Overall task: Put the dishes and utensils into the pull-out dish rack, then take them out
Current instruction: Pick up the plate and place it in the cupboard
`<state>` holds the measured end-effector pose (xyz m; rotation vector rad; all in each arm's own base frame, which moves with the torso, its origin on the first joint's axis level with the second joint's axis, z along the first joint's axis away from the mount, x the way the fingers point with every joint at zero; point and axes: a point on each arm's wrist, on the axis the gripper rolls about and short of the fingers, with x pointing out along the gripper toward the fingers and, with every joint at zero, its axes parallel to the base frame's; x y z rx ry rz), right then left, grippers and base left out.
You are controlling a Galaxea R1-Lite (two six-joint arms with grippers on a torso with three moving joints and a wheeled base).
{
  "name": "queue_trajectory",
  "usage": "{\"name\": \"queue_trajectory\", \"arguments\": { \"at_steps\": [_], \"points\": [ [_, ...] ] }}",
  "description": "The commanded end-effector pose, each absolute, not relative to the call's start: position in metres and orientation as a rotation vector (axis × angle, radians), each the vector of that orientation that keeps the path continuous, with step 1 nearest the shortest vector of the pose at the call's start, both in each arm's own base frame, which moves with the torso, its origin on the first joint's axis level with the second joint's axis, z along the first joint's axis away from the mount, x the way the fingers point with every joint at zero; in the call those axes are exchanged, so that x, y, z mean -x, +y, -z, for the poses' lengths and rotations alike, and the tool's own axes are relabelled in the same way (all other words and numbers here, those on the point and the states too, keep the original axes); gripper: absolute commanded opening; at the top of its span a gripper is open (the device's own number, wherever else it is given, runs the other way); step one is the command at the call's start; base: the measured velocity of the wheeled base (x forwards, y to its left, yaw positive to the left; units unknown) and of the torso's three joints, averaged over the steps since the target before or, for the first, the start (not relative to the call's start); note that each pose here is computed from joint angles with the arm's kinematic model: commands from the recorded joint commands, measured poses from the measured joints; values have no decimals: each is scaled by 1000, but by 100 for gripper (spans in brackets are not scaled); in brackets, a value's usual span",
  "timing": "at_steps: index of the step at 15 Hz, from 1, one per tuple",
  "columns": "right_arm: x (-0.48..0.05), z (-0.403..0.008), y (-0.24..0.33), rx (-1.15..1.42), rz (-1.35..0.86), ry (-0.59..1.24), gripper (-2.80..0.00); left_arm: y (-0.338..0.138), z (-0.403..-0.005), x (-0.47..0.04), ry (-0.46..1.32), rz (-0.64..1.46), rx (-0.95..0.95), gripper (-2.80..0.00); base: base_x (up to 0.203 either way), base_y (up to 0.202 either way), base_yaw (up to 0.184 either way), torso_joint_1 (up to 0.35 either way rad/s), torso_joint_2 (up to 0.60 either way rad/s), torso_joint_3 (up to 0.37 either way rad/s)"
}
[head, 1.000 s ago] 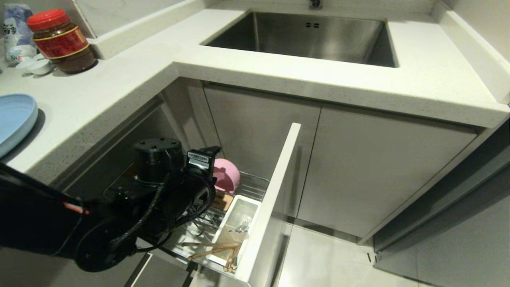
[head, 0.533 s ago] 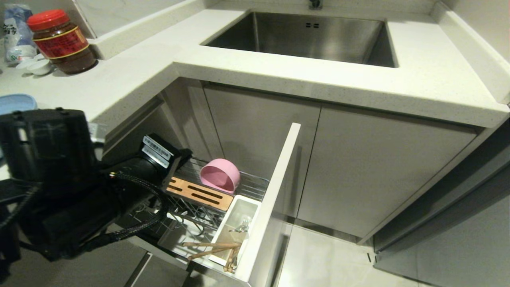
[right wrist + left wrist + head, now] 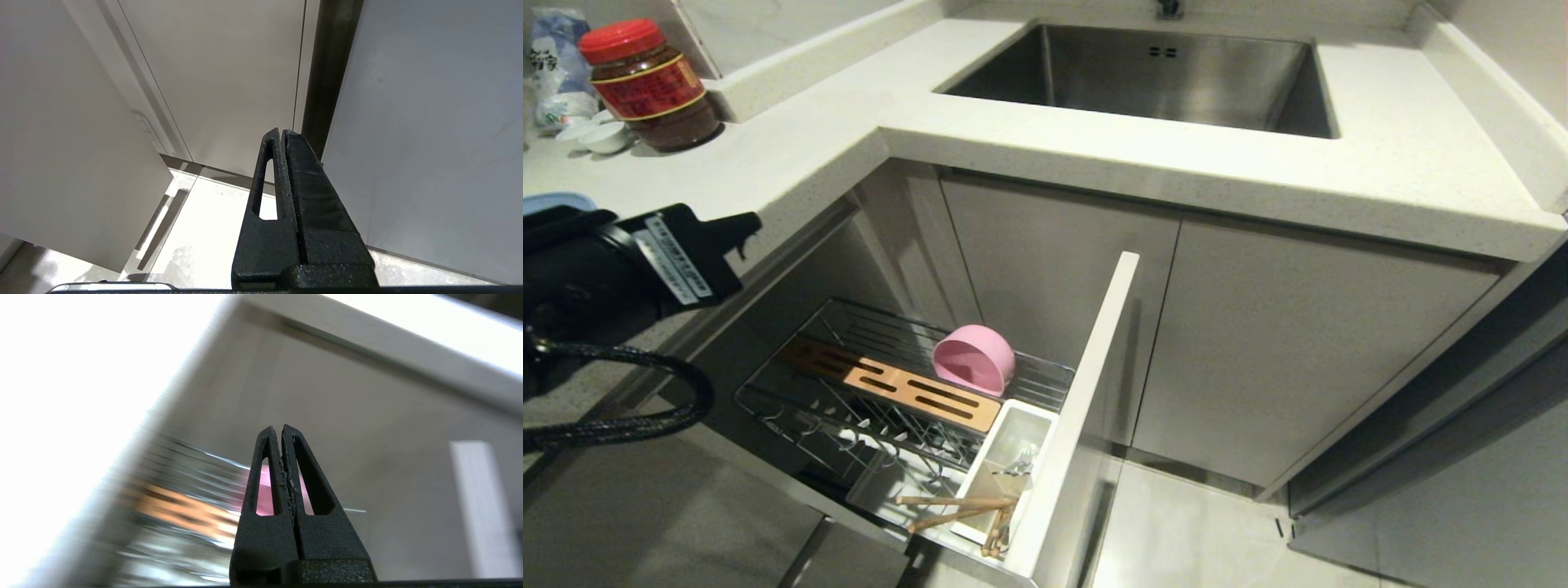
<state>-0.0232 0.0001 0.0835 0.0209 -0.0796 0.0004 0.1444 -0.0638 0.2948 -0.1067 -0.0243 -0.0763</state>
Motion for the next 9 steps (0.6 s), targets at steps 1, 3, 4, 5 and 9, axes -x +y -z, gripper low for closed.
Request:
{"name": "queue_trajectory", "arguments": {
  "at_steps": [1,3,4,5,9],
  "points": [
    [21,-76,0,-21,-1,-55,-280,-36,-319,-132,-94,-60,-16,-280,0,0,0,0,0,0],
    [21,-76,0,-21,-1,-55,-280,-16,-342,-120,-120,-154,-41,-280,0,0,0,0,0,0],
    [21,-76,0,-21,-1,-55,-280,-11,-354,-112,-112,-178,-45,-280,0,0,0,0,0,0],
    [21,-76,0,-21,-1,-55,-280,-8,-362,-105,-94,-188,-31,-280,0,0,0,0,0,0],
    [21,-76,0,-21,-1,-55,-280,-2,-386,-93,-8,-282,9,-280,0,0,0,0,0,0]
  ]
}}
